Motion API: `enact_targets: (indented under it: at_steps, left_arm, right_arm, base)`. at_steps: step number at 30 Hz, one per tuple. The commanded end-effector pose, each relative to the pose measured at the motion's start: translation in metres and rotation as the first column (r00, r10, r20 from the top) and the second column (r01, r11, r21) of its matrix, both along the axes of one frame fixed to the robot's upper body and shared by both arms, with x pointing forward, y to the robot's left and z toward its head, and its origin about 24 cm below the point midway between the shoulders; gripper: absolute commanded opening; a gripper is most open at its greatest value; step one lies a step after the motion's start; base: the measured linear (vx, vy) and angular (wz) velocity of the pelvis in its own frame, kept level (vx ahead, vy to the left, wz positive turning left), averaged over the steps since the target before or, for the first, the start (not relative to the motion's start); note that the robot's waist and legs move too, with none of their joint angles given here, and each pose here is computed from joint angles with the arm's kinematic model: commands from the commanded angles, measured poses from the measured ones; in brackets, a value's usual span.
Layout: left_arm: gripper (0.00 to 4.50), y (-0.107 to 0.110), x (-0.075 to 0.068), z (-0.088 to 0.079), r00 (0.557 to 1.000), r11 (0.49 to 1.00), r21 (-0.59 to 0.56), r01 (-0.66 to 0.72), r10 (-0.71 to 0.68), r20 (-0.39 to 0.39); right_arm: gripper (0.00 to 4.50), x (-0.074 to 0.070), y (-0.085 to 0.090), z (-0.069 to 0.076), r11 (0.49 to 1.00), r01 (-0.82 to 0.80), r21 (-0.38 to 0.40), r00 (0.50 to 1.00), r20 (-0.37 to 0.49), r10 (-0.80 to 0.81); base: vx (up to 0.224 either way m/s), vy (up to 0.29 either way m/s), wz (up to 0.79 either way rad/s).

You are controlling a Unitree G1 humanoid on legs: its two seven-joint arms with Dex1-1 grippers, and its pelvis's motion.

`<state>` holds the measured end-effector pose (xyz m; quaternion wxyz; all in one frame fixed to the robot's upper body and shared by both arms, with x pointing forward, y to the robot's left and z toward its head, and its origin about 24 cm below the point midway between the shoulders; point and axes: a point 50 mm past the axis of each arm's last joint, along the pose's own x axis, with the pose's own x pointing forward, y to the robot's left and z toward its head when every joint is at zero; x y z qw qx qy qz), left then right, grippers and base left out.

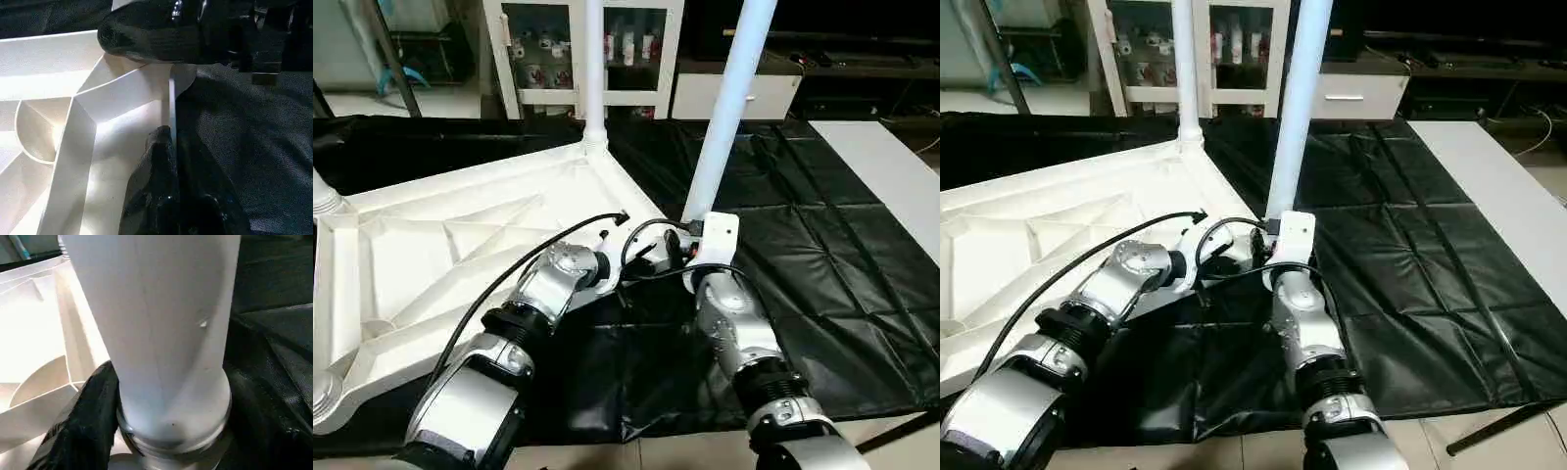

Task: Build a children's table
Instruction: Rotate leg to tighten

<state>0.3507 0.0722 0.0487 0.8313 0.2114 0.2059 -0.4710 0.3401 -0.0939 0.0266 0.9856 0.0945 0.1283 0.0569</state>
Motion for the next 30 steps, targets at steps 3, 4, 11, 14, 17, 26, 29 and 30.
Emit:
enact_targets:
  at_steps: [3,4,11,14,17,26,29,30]
  left_arm:
    - [0.00,0.007,-0.003,-0.004,0.999,0.999,-0.019,0.032,-0.032,-0.002]
    - [0.00,0.007,-0.003,-0.004,0.999,0.999,-0.019,0.032,-0.032,-0.002]
    - [0.00,0.018,-0.022,-0.010,0.959,0.961,-0.006,0.277,-0.277,-0.066]
    - [0.00,0.023,-0.032,-0.014,0.916,0.925,-0.007,0.380,-0.377,-0.137]
    - [0.00,0.033,-0.040,-0.017,0.870,0.895,-0.009,0.446,-0.436,-0.229]
    - [0.00,0.041,-0.046,-0.017,0.835,0.876,-0.011,0.481,-0.462,-0.299]
    - [0.00,0.040,-0.046,-0.017,0.836,0.877,-0.012,0.481,-0.463,-0.294]
    - [0.00,0.040,-0.046,-0.016,0.837,0.877,-0.012,0.481,-0.463,-0.293]
  right_arm:
    - [3.67,-0.004,-0.018,-0.005,0.997,-0.052,0.063,0.998,-0.040,0.054]
    - [3.76,-0.004,-0.018,-0.005,0.997,-0.052,0.063,0.998,-0.040,0.054]
    - [4.33,-0.006,-0.058,0.016,0.924,-0.383,0.019,0.924,-0.004,0.383]
    - [4.43,-0.014,-0.071,0.021,0.844,-0.532,-0.064,0.847,-0.016,0.532]
    - [4.43,-0.027,-0.084,0.024,0.692,-0.704,-0.160,0.709,-0.088,0.700]
    - [4.43,-0.044,-0.088,0.029,0.448,-0.875,-0.185,0.477,-0.163,0.864]
    - [4.43,-0.042,-0.087,0.028,0.446,-0.868,-0.216,0.484,-0.169,0.859]
    - [4.43,-0.041,-0.087,0.027,0.444,-0.866,-0.232,0.485,-0.174,0.857]
  base:
    - [0.000,0.000,0.00]
    - [0.000,0.000,0.00]
    - [0.000,0.000,0.00]
    - [0.000,0.000,0.00]
    - [0.000,0.000,0.00]
    - [0.000,0.000,0.00]
    - [0.000,0.000,0.00]
    - [0.000,0.000,0.00]
